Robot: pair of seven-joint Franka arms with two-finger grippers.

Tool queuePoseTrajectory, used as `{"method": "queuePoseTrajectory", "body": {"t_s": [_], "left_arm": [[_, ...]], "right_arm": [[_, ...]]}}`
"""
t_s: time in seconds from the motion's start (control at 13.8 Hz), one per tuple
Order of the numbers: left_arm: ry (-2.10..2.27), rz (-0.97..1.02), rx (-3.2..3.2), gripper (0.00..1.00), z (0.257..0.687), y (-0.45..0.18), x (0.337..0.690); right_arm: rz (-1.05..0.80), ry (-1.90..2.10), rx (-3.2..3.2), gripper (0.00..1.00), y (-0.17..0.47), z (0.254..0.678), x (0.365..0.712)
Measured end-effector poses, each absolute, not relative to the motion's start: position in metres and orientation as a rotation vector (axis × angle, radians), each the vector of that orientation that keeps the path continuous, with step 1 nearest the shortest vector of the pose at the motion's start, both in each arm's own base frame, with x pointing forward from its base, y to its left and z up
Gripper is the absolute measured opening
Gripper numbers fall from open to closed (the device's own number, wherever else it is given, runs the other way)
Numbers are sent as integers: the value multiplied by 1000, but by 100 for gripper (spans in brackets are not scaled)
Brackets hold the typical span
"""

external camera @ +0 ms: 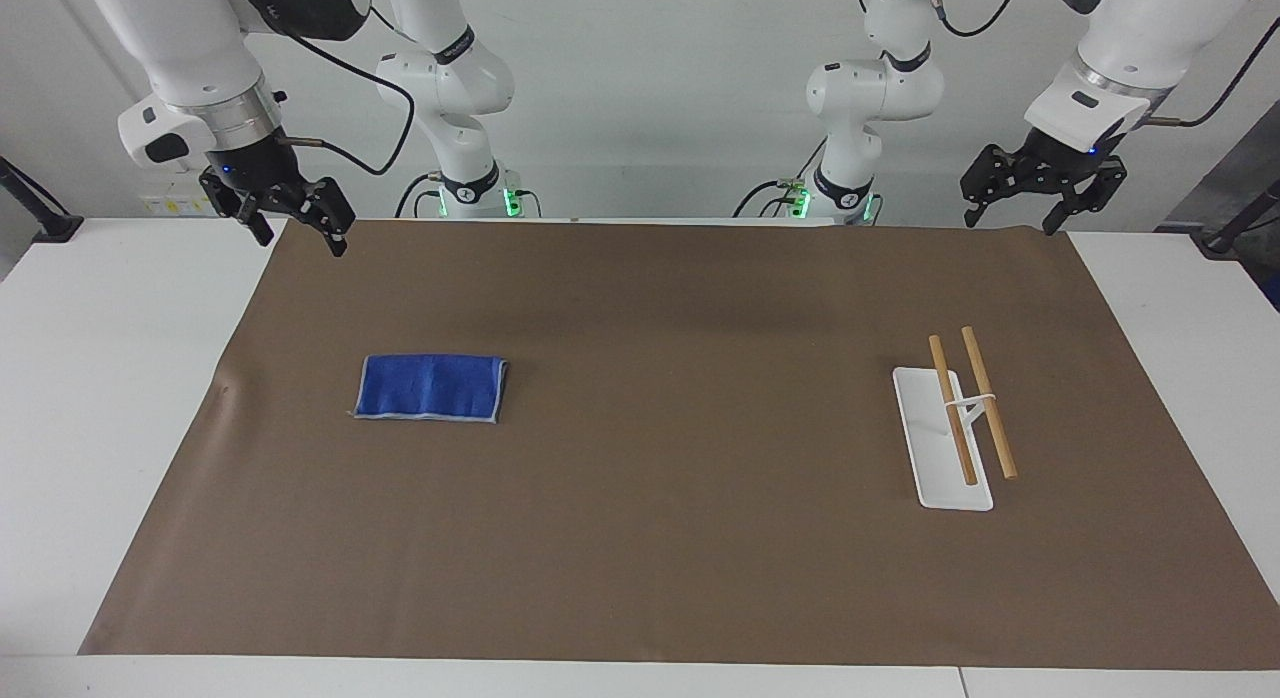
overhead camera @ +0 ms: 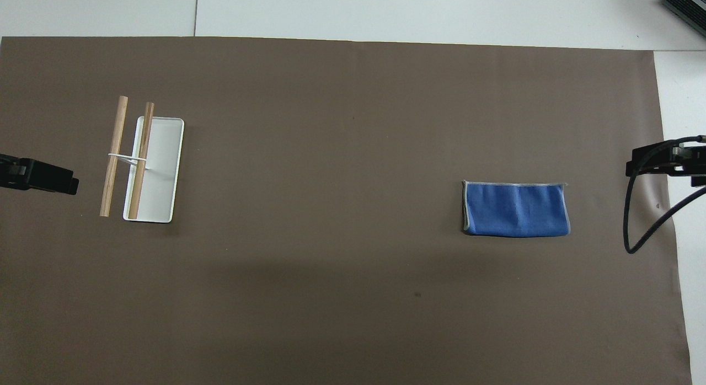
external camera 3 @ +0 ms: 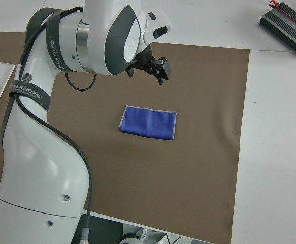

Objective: Right arm passes towel to left arm to hang

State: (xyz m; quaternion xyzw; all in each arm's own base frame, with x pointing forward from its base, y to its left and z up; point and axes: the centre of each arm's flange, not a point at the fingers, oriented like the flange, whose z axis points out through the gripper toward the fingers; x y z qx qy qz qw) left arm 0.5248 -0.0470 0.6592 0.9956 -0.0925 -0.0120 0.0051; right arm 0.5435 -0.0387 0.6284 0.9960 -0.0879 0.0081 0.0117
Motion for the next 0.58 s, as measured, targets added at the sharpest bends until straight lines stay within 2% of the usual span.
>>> {"method": "queuePoseTrajectory", "body": {"t_s": [0.58], "left_arm": [[-281,-43,3119,100,658,-44,525]], "right_arm": [[27,-269,3106,100,-37,628,544]]}}
